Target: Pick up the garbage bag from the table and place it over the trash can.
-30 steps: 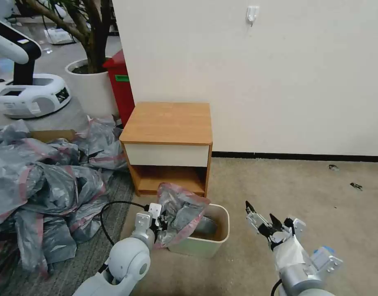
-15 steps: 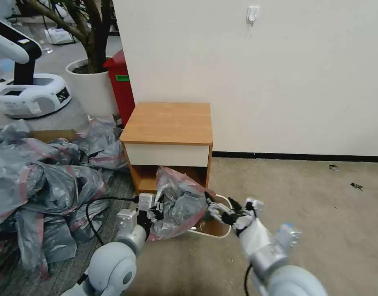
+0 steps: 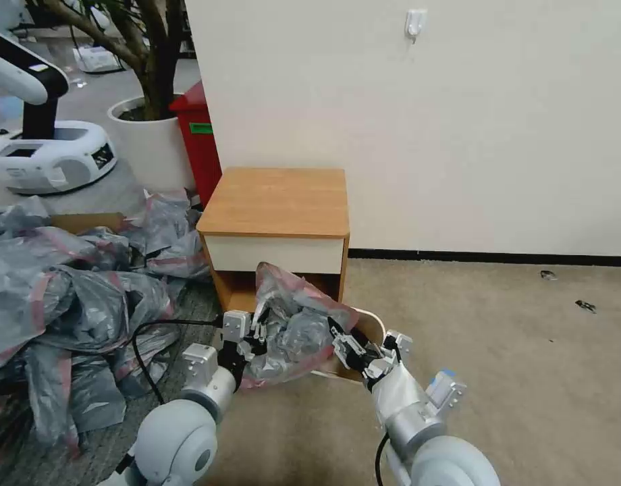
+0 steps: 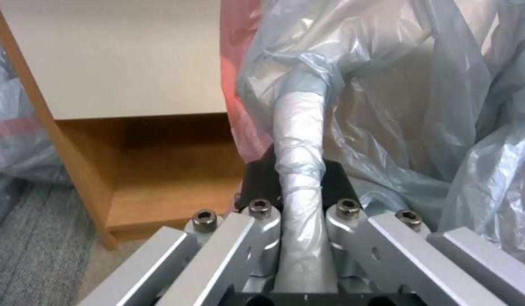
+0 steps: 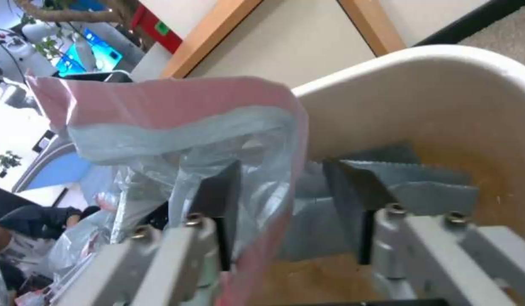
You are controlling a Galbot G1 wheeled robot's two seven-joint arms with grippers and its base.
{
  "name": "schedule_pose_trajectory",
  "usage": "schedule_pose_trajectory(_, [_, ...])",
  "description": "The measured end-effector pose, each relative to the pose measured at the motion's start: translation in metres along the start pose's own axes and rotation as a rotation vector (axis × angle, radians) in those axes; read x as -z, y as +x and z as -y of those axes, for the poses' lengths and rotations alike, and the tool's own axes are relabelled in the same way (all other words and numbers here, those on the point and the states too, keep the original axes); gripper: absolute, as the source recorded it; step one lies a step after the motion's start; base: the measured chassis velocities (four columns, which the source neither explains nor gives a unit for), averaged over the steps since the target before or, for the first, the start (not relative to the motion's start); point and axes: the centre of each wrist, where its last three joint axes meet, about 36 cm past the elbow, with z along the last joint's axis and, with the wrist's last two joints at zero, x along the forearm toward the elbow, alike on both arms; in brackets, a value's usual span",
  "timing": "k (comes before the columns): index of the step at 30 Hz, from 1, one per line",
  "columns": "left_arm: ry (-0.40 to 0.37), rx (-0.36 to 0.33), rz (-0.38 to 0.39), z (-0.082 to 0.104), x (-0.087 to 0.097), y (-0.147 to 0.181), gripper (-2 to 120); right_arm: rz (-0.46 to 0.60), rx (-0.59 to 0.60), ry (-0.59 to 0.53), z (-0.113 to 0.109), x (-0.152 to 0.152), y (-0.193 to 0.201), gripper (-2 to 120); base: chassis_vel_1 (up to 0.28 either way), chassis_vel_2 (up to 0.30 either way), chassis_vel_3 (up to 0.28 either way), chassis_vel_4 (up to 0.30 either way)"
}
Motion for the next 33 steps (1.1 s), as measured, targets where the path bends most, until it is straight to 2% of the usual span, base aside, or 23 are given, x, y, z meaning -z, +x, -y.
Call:
schedule_pose_trajectory(2, [-0.002,0.000,-0.002,-0.001,-0.001,0.001,5,0.021,-0.009,0.010,0.000,-0.002,-0.001,25,0.000,0.000,0.000,0.000])
schedule_pose_trajectory(3, [-0.002,0.000,-0.002,-0.001,-0.001,0.001,5,0.021,-0.009,0.010,0.000,-0.002,-0.001,25,0.000,0.000,0.000,0.000])
schedule_pose_trajectory(5, [-0.001,0.000,-0.004,-0.001,-0.001,0.001,5,0.044,-0.017,0.020,0.000,-0.004,-0.001,15,0.000,0.000,0.000,0.000])
schedule_pose_trajectory(6, [-0.001,0.000,-0.004,-0.001,-0.001,0.001,5,0.044,-0.017,0.020,0.000,-0.004,-0.001,15,0.000,0.000,0.000,0.000])
schedule_pose_trajectory(9, [0.003,0.000,-0.007,0.001,-0.002,0.002,5,0.070,-0.011,0.044,-0.001,-0.007,-0.001,0,0.000,0.000,0.000,0.000])
schedule_pose_trajectory(18, [0.007,0.004,-0.015,0.000,-0.004,0.005,5,0.098,0.018,0.056,-0.007,-0.004,0.004,0,0.000,0.000,0.000,0.000])
schedule_pose_trajectory(24, [0.005,-0.002,-0.042,0.002,-0.009,0.009,5,0.154,0.038,0.082,-0.004,0.030,0.012,0,0.000,0.000,0.000,0.000])
schedule_pose_trajectory(27, [0.009,-0.018,-0.033,0.006,-0.011,0.013,5,0.145,-0.006,0.101,0.003,0.044,0.010,0,0.000,0.000,0.000,0.000])
schedule_pose_trajectory(31, [0.027,-0.051,-0.021,0.011,-0.009,0.021,5,0.043,-0.140,0.173,0.011,0.062,0.005,0,0.000,0.000,0.000,0.000])
schedule_pose_trajectory(33, [0.033,-0.053,-0.018,0.012,-0.008,0.022,5,0.034,-0.157,0.179,0.012,0.063,0.005,0,0.000,0.000,0.000,0.000])
